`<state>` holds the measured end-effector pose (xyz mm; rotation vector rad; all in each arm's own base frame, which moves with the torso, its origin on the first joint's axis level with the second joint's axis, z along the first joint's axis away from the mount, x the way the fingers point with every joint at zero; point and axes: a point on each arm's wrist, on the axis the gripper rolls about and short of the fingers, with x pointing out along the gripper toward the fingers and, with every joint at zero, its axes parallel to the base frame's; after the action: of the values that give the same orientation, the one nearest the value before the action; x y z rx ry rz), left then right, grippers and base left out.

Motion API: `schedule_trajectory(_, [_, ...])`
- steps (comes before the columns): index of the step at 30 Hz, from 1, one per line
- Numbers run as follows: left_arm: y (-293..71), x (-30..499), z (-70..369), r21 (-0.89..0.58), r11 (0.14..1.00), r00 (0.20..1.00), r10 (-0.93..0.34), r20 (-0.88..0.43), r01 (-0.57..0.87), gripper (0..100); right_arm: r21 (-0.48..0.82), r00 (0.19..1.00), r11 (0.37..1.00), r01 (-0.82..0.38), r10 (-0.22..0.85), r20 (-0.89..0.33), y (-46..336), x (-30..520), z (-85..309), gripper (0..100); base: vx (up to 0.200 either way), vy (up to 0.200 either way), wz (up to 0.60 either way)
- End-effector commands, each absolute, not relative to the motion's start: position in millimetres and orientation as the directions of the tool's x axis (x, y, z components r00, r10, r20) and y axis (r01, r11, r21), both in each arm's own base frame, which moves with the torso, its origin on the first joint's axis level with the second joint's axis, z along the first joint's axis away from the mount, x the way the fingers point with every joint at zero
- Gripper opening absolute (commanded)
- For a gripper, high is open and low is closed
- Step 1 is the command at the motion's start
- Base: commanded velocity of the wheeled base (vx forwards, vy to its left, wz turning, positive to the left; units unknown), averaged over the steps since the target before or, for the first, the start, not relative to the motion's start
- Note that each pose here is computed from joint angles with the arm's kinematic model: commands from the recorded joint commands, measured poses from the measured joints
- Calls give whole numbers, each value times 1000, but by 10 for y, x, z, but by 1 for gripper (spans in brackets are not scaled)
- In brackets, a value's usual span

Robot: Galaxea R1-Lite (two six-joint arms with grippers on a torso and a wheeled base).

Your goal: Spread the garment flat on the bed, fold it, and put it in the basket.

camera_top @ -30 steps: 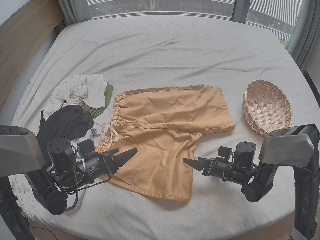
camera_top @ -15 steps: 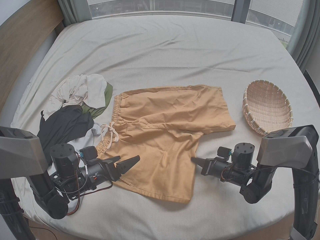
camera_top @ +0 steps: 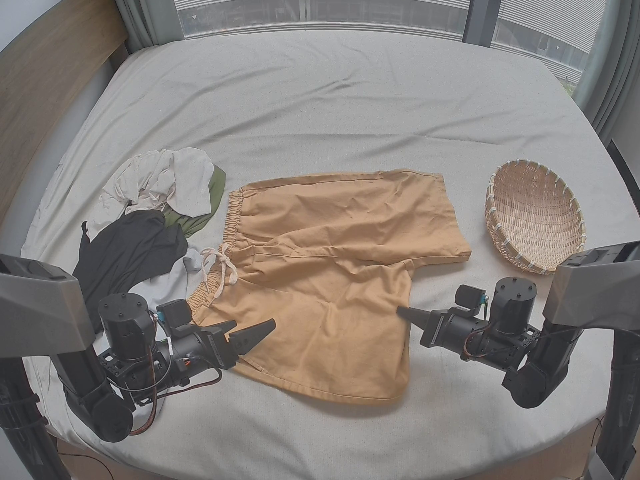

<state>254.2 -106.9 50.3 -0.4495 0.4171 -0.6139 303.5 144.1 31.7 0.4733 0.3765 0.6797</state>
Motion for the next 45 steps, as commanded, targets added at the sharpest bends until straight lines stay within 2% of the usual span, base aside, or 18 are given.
schedule_trajectory(1, [-1075, 2543, 492, -516, 728, 739, -629, -240, 451, 100, 516, 714, 657, -550, 690, -117, 1547, 3139, 429, 0, 0, 0, 0])
schedule_trajectory(5, [-1081, 2547, 458, -517, 730, 736, -629, -252, 447, 100, 519, 697, 638, -568, 709, -108, 1674, 3284, 328, 0, 0, 0, 0])
schedule_trajectory(9, [-1080, 2545, 447, -517, 732, 735, -627, -256, 444, 100, 524, 614, 554, -647, 786, -73, 1893, 3326, 327, 0, 0, 0, 0])
schedule_trajectory(11, [-1083, 2541, 441, -518, 731, 734, -628, -259, 444, 100, 530, 598, 539, -655, 798, -73, 1957, 3353, 314, 0, 0, 0, 0])
schedule_trajectory(19, [-1089, 2543, 397, -515, 744, 740, -613, -276, 425, 100, 537, 576, 524, -661, 813, -84, 2112, 3475, 216, 0, 0, 0, 0])
schedule_trajectory(20, [-1089, 2545, 390, -515, 745, 740, -613, -277, 424, 100, 538, 573, 523, -661, 815, -88, 2121, 3466, 210, 100, 0, 0, 0])
schedule_trajectory(29, [-1084, 2555, 389, -515, 747, 743, -610, -276, 421, 100, 543, 585, 527, -653, 807, -79, 2012, 3375, 329, 100, 0, 0, 0])
schedule_trajectory(33, [-1067, 2551, 388, -514, 751, 748, -602, -279, 414, 100, 537, 632, 575, -617, 769, -96, 1694, 3259, 477, 100, 0, 0, 0])
schedule_trajectory(37, [-1057, 2548, 384, -514, 754, 750, -599, -282, 409, 100, 508, 648, 638, -579, 738, -188, 1466, 3103, 339, 100, 0, 0, 0])
schedule_trajectory(40, [-1020, 2572, 379, -514, 760, 759, -587, -282, 397, 100, 491, 635, 660, -568, 731, -248, 1417, 3005, 208, 100, 0, 0, 0])
schedule_trajectory(45, [-992, 2593, 357, -516, 766, 764, -577, -288, 384, 100, 486, 628, 663, -570, 732, -264, 1433, 3014, -8, 100, 0, 0, 0])
